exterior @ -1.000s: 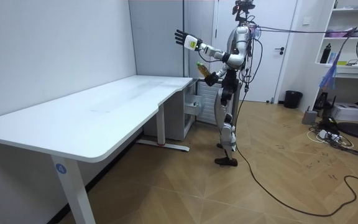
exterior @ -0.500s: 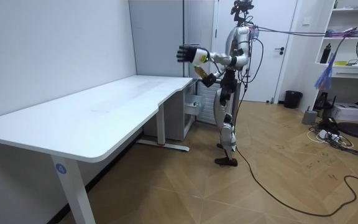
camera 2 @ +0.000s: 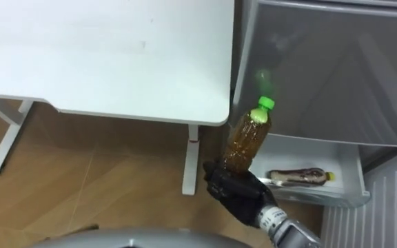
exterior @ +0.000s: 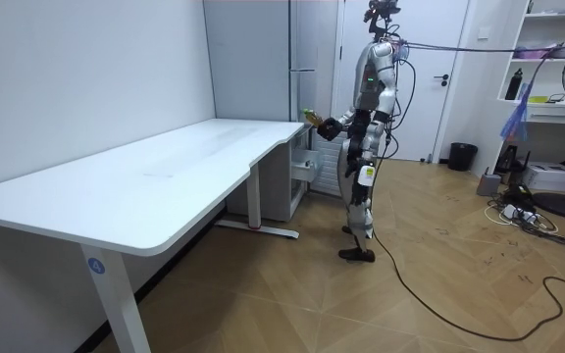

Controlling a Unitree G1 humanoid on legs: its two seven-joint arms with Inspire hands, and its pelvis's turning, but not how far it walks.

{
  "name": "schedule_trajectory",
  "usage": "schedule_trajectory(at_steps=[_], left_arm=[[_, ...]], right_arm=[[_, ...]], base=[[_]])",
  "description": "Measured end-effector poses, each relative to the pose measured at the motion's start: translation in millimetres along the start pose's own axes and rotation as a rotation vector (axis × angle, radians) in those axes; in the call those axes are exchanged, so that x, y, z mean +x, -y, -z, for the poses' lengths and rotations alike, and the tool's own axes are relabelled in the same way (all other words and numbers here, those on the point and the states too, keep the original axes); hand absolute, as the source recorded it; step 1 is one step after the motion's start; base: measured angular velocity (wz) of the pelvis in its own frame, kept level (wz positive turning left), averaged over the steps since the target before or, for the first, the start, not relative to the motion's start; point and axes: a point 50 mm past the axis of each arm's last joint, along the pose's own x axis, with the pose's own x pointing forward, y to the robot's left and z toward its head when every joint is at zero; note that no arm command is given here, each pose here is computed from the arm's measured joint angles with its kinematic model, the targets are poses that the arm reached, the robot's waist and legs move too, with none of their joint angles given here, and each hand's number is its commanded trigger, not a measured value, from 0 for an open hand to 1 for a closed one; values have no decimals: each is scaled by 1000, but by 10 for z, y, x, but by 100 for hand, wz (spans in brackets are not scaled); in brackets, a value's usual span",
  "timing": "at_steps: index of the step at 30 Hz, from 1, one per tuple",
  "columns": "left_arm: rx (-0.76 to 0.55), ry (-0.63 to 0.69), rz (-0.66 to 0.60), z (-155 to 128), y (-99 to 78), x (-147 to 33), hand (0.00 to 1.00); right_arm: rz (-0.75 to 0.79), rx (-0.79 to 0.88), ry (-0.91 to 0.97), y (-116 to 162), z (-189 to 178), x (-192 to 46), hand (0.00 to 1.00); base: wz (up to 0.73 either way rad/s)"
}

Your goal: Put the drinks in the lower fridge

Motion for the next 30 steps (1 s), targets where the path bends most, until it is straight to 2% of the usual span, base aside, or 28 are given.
schedule_trajectory(at_steps=[3,6,18,30], left_arm=[[175,-63,-12,194,-61,-17,0],[304,-95,13,274,3,-22,0],[499,-62,59,192,124,-5,0],[545,-70,82,233,152,-12,0]], right_arm=[[27,85,27,46,25,-12,100],[60,121,41,107,-9,6,100],[211,346,177,332,-15,-118,100],[290,417,212,402,3,-146,100]], base=[[1],[15],[-1],[0]])
